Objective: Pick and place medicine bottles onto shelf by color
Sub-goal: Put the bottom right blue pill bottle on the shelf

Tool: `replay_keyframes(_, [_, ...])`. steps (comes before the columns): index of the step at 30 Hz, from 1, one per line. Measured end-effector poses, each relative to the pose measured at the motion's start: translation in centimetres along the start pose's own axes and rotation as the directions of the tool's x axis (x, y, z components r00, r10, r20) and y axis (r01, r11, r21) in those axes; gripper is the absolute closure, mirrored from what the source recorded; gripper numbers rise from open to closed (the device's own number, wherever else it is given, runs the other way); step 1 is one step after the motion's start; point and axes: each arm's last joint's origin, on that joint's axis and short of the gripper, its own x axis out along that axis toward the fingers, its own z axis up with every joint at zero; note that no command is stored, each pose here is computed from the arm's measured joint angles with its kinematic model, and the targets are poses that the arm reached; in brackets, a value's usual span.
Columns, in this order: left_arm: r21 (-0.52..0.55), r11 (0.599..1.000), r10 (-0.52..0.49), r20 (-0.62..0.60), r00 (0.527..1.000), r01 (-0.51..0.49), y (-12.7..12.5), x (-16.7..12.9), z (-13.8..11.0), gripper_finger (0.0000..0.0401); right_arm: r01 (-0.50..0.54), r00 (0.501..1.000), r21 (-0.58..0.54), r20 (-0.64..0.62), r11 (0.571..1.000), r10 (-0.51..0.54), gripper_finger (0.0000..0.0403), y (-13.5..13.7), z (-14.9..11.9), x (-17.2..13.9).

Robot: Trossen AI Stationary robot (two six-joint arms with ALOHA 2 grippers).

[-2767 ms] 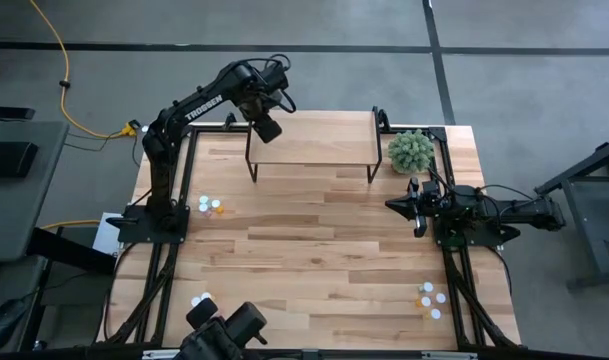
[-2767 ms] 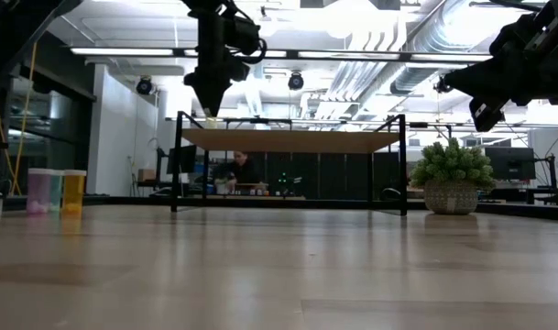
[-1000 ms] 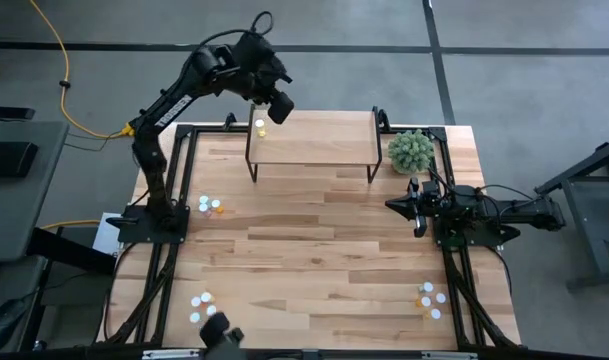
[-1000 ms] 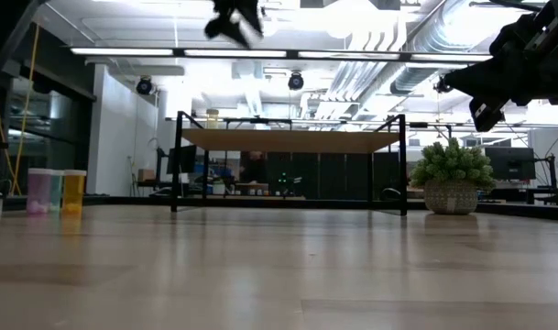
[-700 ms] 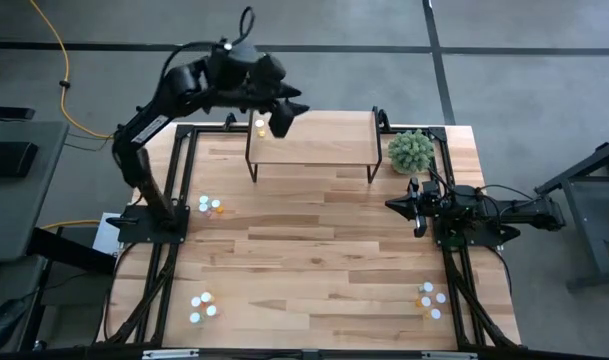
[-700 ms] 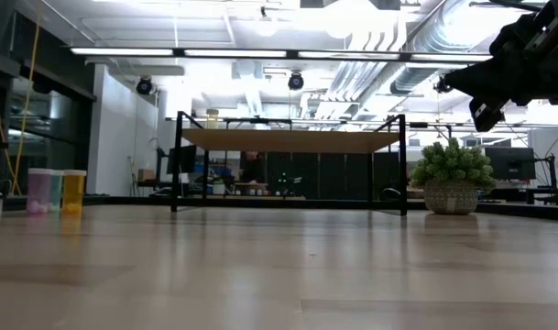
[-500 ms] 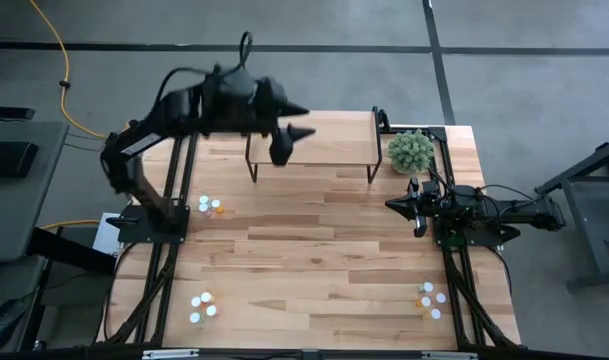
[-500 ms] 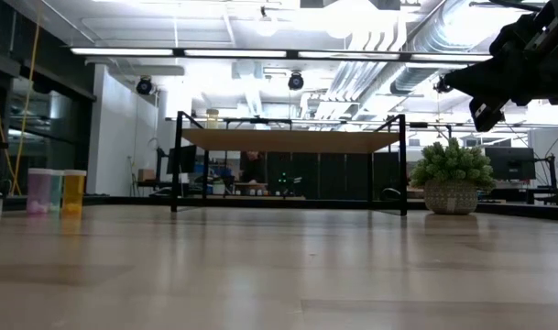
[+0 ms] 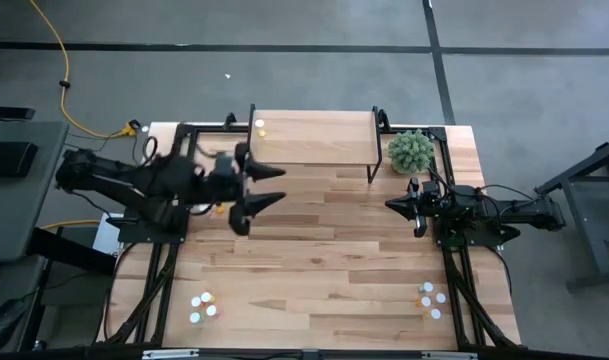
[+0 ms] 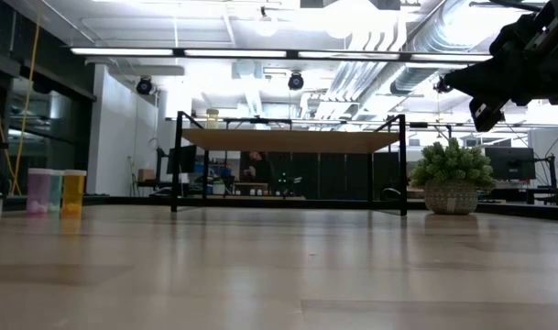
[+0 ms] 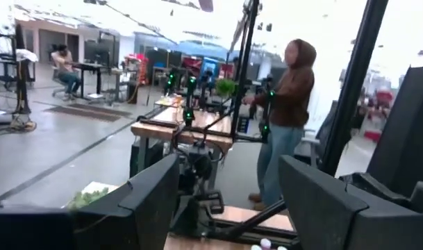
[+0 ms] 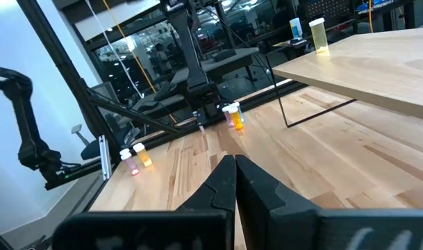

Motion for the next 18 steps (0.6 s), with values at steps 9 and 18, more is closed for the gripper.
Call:
replay_keyframes(9, [-0.080, 0.994, 0.084, 0.057, 0.995, -0.079, 1.0, -4.2, -3.0, 0.0167, 0.000, 1.000, 0.000, 0.000, 1.000, 0.000, 0.0402, 0.0, 0.0, 0.0])
replay_keyframes(18, [-0.090, 0.994, 0.063, 0.054, 0.997, -0.058, 1.1, -5.4, -3.2, 0.0167, 0.000, 1.000, 0.000, 0.000, 1.000, 0.000, 0.0402, 0.0, 0.0, 0.0])
